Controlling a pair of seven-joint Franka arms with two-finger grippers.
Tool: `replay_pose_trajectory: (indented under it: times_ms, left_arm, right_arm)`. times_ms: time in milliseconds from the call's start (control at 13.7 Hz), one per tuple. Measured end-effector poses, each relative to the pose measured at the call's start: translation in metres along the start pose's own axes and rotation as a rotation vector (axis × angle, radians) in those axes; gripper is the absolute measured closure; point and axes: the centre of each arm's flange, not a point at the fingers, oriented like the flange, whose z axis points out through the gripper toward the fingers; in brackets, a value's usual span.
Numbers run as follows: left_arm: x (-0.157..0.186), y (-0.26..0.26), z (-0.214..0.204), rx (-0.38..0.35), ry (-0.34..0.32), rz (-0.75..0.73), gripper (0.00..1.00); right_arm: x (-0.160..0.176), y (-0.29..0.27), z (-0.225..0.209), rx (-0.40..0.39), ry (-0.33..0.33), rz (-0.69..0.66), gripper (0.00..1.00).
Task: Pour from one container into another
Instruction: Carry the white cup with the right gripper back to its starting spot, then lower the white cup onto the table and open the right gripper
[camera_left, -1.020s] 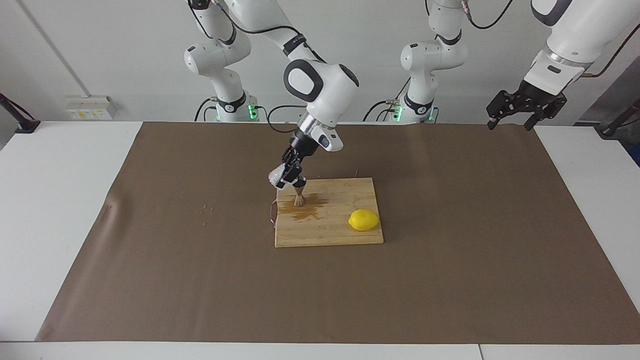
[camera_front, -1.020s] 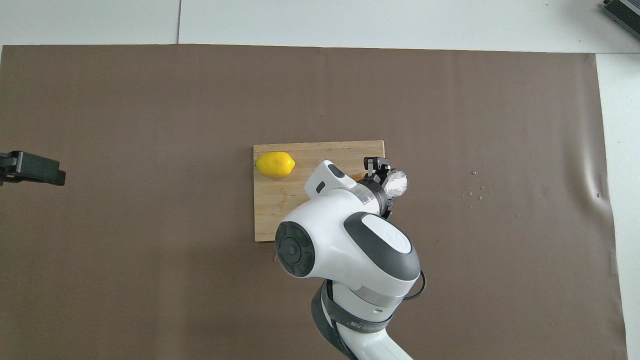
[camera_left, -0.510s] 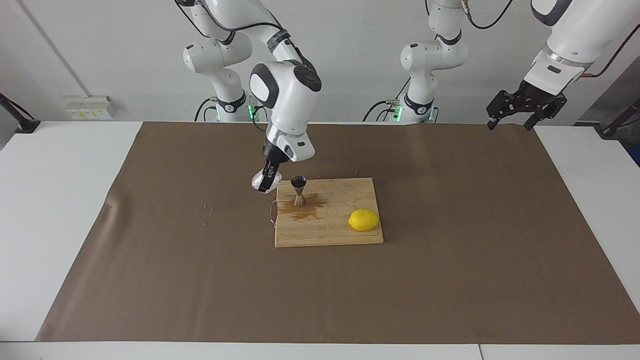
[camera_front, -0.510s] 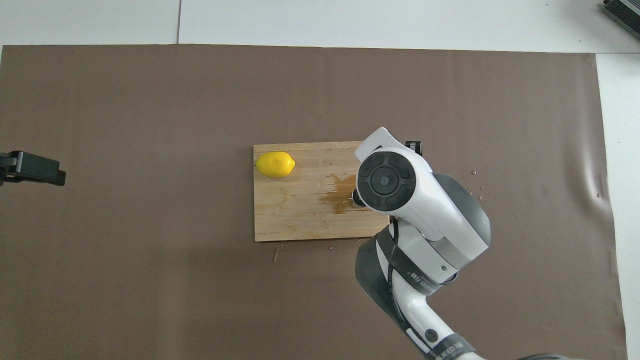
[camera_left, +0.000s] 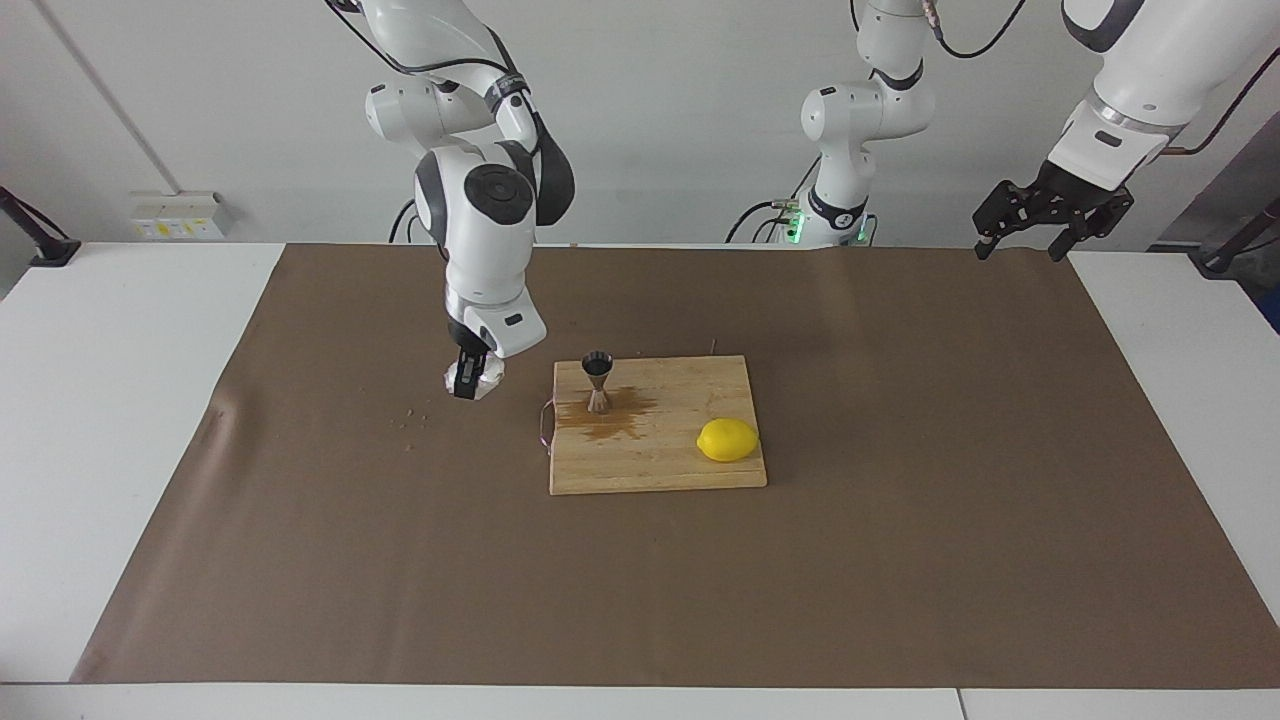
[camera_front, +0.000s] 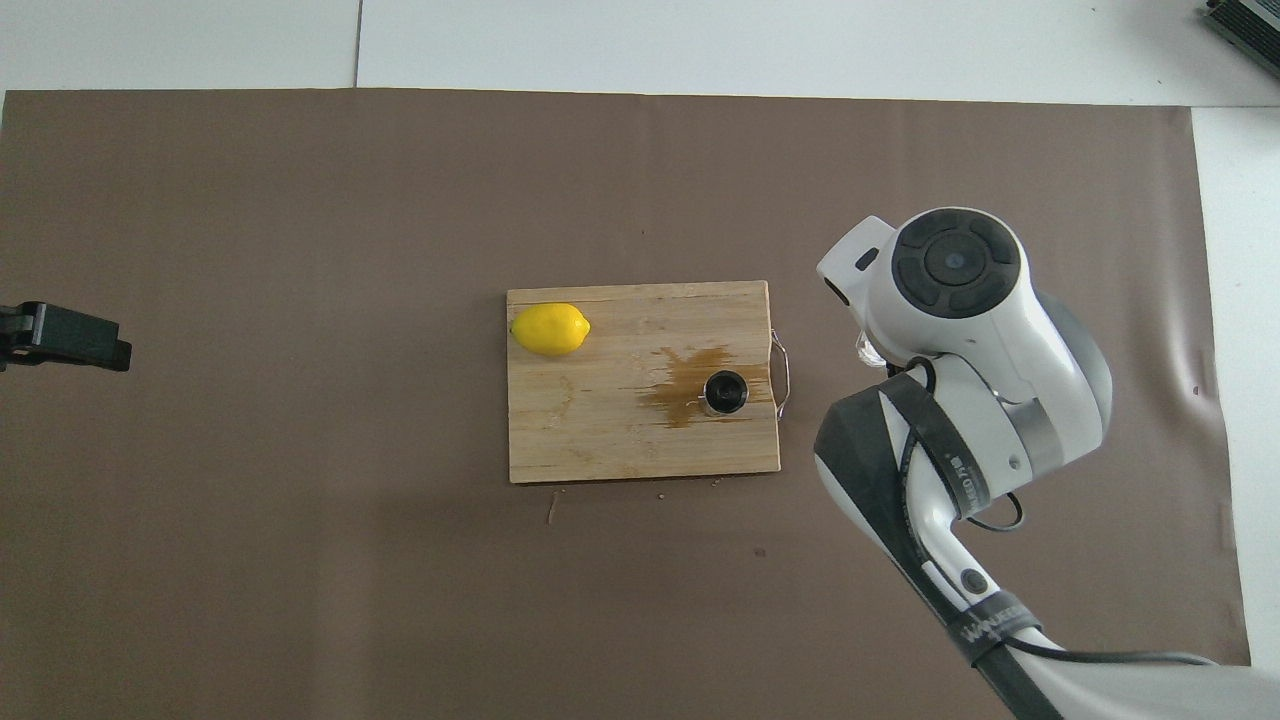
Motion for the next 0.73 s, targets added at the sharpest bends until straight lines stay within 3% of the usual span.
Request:
replay_pose_trajectory:
  times_ms: [291,729]
  left_arm:
    - [0.0,0.0,0.0,0.0,0.0,0.0,0.0]
    - [0.0,0.0,0.0,0.0,0.0,0.0,0.0]
  right_arm:
    - [-0.062,0.016,0.04,0.016,0.148,-0.08,0.5]
    - [-0.15,0.004,0.114,-0.007,0.319,-0.134,0.5]
